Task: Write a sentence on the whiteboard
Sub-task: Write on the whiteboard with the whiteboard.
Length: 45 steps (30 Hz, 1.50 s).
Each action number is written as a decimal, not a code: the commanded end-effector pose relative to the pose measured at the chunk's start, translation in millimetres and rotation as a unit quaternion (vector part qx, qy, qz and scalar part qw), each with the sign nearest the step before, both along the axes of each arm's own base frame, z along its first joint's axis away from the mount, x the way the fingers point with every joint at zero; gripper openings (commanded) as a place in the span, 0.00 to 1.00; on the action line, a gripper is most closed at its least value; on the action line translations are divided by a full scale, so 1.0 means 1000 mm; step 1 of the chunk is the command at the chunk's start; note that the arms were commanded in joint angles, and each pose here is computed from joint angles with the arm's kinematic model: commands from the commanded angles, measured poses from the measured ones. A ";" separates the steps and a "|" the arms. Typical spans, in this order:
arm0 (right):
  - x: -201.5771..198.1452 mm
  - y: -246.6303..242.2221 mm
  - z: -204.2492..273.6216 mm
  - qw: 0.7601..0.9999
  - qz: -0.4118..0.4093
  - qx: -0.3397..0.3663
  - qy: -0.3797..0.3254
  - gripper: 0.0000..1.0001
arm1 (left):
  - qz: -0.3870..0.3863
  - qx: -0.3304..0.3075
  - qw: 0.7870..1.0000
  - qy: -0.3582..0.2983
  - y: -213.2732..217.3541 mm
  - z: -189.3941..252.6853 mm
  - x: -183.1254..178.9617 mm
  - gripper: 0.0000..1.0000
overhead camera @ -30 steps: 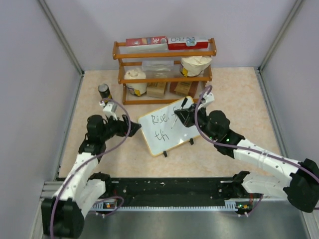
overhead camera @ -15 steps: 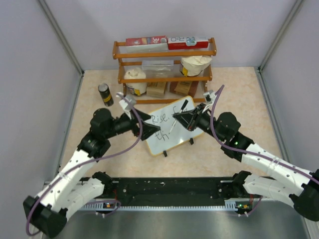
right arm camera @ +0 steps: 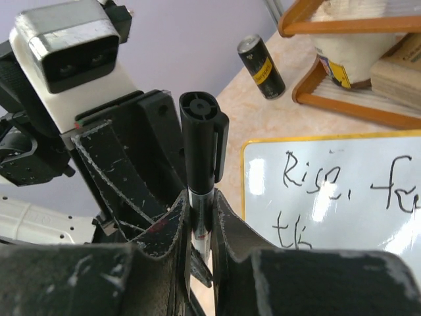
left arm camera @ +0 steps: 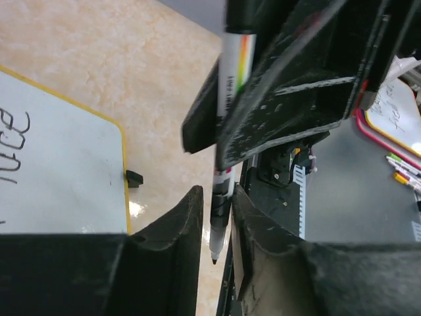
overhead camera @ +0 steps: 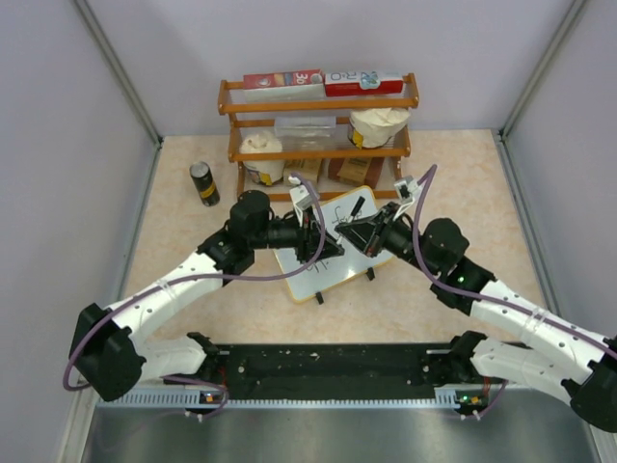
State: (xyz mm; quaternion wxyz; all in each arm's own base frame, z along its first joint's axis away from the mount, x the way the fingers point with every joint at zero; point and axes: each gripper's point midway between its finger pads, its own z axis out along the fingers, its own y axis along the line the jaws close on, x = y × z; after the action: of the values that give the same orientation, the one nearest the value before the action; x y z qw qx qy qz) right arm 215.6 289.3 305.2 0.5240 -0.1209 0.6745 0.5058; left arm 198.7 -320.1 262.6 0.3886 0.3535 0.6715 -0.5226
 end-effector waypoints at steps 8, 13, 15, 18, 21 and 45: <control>-0.009 -0.010 0.042 0.999 0.003 0.016 -0.037 0.60 | 0.014 -0.034 0.997 -0.072 0.000 0.040 0.003 0.00; -0.018 -0.020 0.048 0.998 0.006 0.045 -0.040 0.99 | 0.000 -0.036 0.996 -0.087 0.004 0.052 -0.006 0.00; -0.027 -0.022 0.055 0.996 0.028 0.064 -0.055 0.99 | -0.011 -0.034 0.995 -0.095 0.006 0.059 -0.010 0.00; -0.034 -0.027 0.061 0.993 0.049 0.094 -0.053 0.97 | -0.030 -0.046 0.993 -0.109 0.007 0.074 -0.019 0.00; -0.045 -0.030 0.078 0.985 0.078 0.128 -0.081 0.87 | -0.053 -0.060 0.989 -0.121 0.009 0.090 -0.030 0.00; -0.058 -0.012 0.092 0.978 0.149 0.091 -0.116 0.49 | -0.139 0.010 0.988 -0.071 0.005 0.089 -0.044 0.00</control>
State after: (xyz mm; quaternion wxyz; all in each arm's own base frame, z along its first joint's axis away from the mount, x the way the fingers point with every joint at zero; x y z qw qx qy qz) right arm 156.7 277.5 372.3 0.5075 -0.2198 0.5549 0.6215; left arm 161.0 -316.7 337.3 0.3474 0.4637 0.6158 -0.5340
